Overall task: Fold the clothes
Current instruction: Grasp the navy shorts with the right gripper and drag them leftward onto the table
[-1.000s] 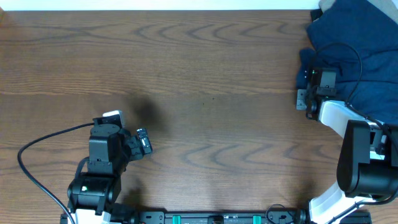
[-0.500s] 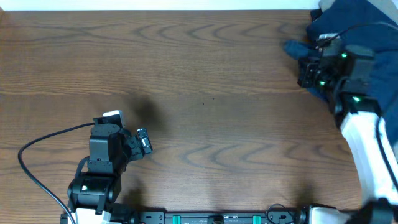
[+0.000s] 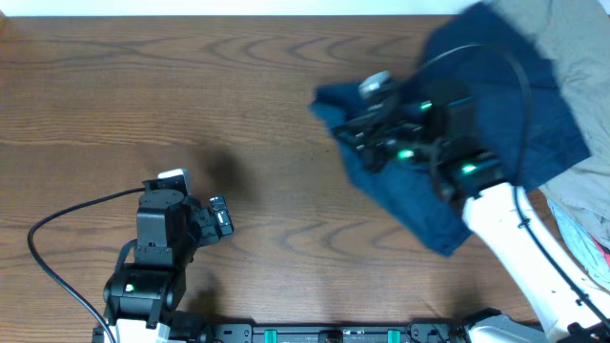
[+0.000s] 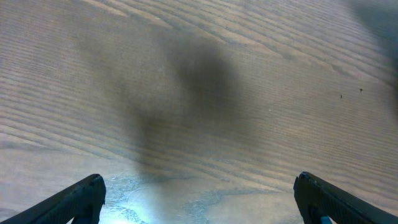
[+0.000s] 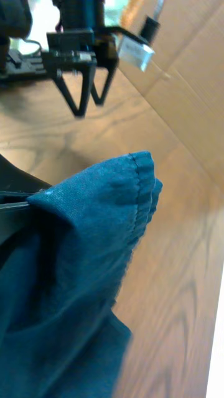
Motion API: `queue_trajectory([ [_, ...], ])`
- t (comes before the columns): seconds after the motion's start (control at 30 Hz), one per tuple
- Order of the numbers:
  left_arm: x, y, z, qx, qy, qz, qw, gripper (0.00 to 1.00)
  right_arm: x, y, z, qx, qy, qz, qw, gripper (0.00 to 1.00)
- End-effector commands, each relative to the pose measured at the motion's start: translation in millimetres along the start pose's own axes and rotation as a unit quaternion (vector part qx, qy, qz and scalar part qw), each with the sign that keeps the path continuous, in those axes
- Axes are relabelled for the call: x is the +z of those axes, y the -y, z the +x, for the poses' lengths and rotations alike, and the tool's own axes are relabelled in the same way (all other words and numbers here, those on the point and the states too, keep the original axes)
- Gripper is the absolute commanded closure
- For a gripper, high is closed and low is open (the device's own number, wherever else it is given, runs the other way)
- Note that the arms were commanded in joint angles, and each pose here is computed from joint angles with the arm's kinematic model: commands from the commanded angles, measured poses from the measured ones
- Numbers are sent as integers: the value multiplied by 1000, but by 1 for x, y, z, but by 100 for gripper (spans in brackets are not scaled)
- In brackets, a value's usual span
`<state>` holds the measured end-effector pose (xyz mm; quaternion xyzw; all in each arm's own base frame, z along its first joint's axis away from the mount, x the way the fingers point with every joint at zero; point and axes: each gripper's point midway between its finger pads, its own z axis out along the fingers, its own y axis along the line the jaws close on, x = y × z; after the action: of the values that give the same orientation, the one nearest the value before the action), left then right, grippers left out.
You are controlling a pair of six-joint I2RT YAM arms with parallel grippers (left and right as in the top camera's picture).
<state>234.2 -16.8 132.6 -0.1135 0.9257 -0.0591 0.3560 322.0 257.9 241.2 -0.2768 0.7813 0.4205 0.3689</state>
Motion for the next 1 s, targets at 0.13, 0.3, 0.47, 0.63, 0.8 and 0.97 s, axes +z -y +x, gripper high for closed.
queue_trajectory([
  [0.13,-5,1,-9,-3,11,1,1000,2,27,4,16,-6,-18,114,993,36],
  [0.3,-5,1,-8,-3,11,1,1000,2,15,36,32,24,-42,197,979,1],
  [0.47,-5,1,-8,-3,11,1,1000,2,-16,72,76,64,-122,296,945,1],
  [0.63,-5,1,-9,-3,11,2,1000,2,-59,101,118,74,-203,410,886,1],
  [0.8,-5,1,-9,-3,12,2,1000,2,-72,95,149,102,-265,411,866,1],
  [0.97,-5,3,-12,-4,19,4,1000,2,-78,80,175,145,-316,388,853,1],
])
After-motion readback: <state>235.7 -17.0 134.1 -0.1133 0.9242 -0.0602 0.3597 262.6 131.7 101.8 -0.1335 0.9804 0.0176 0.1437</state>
